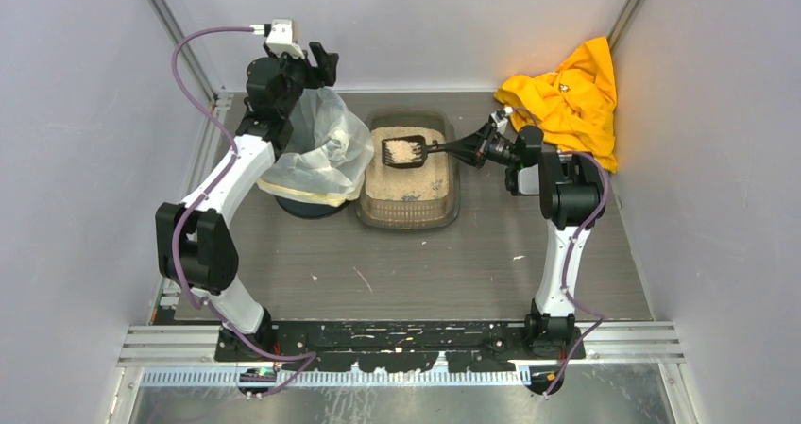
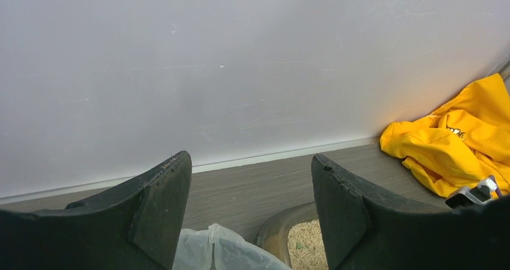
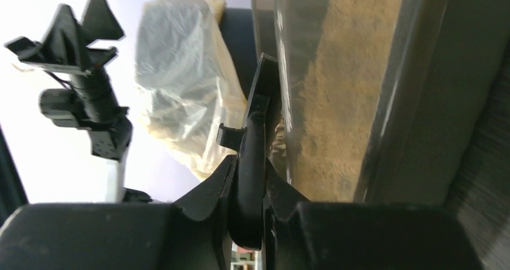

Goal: Clean the litter box

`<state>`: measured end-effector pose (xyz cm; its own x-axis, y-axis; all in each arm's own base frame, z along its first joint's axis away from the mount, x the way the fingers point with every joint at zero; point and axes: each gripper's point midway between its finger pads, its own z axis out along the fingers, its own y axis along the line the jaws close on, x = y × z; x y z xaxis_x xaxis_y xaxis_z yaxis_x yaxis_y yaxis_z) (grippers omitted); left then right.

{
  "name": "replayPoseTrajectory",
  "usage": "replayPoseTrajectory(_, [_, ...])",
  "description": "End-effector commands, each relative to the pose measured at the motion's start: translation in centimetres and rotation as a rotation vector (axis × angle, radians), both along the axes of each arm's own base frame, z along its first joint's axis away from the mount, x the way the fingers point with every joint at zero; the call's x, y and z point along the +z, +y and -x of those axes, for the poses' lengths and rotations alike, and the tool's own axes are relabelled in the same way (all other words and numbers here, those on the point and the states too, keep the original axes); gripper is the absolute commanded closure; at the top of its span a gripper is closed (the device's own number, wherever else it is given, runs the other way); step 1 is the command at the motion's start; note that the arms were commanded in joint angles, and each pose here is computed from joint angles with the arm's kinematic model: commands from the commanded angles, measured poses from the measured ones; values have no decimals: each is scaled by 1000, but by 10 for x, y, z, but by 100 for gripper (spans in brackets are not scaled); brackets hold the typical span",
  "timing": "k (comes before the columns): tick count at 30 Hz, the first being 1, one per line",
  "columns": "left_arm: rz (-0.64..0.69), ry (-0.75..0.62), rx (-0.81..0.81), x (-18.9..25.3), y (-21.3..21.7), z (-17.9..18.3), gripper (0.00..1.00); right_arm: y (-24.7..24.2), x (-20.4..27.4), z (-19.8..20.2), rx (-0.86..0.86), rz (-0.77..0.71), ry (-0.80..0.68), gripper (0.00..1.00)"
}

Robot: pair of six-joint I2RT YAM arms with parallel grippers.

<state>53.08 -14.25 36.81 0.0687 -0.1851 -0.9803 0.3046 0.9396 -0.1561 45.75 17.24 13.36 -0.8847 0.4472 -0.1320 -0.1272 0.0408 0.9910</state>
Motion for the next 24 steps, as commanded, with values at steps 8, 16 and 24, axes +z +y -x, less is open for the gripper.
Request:
replayPoseTrajectory(8, [34,-103,-13,39,-2,4,27,-28,35,9,-116,242,-241,99])
replayPoseTrajectory(16, [37,-98,-5,36,-1,4,27,-14,52,20,-59,258,-354,99])
replayPoseTrajectory(24, [34,-92,0,32,0,3,27,-13,96,13,-64,29,-400,99])
